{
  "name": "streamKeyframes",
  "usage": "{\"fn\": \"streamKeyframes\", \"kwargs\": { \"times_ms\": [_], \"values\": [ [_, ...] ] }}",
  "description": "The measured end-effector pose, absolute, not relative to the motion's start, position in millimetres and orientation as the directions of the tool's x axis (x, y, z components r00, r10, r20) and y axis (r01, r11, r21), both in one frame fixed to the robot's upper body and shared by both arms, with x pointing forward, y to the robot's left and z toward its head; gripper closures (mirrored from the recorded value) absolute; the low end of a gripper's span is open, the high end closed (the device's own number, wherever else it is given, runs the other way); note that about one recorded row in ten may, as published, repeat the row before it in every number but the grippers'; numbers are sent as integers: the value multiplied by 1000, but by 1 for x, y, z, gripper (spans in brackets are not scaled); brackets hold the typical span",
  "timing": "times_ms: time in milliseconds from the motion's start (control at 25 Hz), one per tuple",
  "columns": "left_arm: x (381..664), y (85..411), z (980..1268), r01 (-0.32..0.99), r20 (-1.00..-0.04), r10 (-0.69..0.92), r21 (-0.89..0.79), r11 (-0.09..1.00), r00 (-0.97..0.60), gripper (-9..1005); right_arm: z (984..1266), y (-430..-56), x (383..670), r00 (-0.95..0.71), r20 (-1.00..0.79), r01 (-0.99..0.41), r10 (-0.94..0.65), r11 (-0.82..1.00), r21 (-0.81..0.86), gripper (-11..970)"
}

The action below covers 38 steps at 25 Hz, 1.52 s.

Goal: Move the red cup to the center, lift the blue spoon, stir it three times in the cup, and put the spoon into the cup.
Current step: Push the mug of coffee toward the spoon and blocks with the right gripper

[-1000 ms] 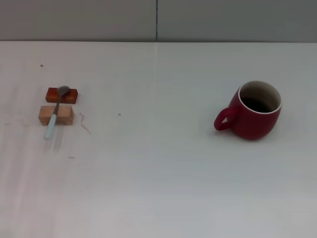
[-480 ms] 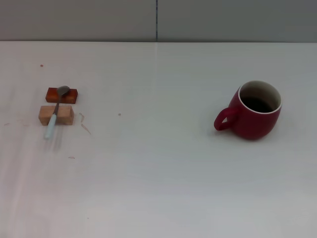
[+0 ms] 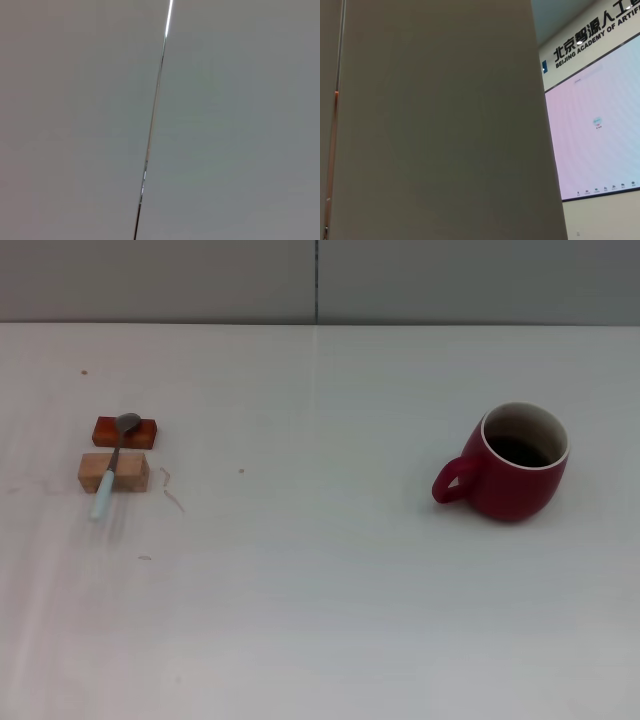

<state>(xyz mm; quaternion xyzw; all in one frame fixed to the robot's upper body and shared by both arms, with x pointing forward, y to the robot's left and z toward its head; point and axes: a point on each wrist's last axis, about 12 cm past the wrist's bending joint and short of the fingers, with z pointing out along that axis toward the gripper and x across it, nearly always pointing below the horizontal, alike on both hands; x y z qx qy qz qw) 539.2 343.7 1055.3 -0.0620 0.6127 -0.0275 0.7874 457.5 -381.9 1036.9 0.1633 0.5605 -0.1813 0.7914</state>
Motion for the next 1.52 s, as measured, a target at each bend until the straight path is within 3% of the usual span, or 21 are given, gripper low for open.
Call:
{"fn": "streamKeyframes", "kwargs": {
  "times_ms": [480,720,920,1080,1520],
  "values": [
    [540,344,1056,-38,-962,-116,-130,991,249,177,1037,-379,460,303,-947,450,-108,892,42,280],
    [541,343,1057,-34,-961,-116,-129,991,252,177,1033,-377,462,232,-956,418,-177,906,-67,349],
    [543,342,1058,-30,-961,-114,-126,992,253,178,1025,-368,471,36,-882,386,-469,821,-421,574],
    [544,342,1058,-29,-961,-114,-126,992,253,178,1020,-354,470,-24,-733,299,-680,695,-654,659],
    [546,341,1060,-28,-959,-115,-126,992,259,178,1002,-320,465,15,-484,65,-875,484,-872,912]
  ]
}}
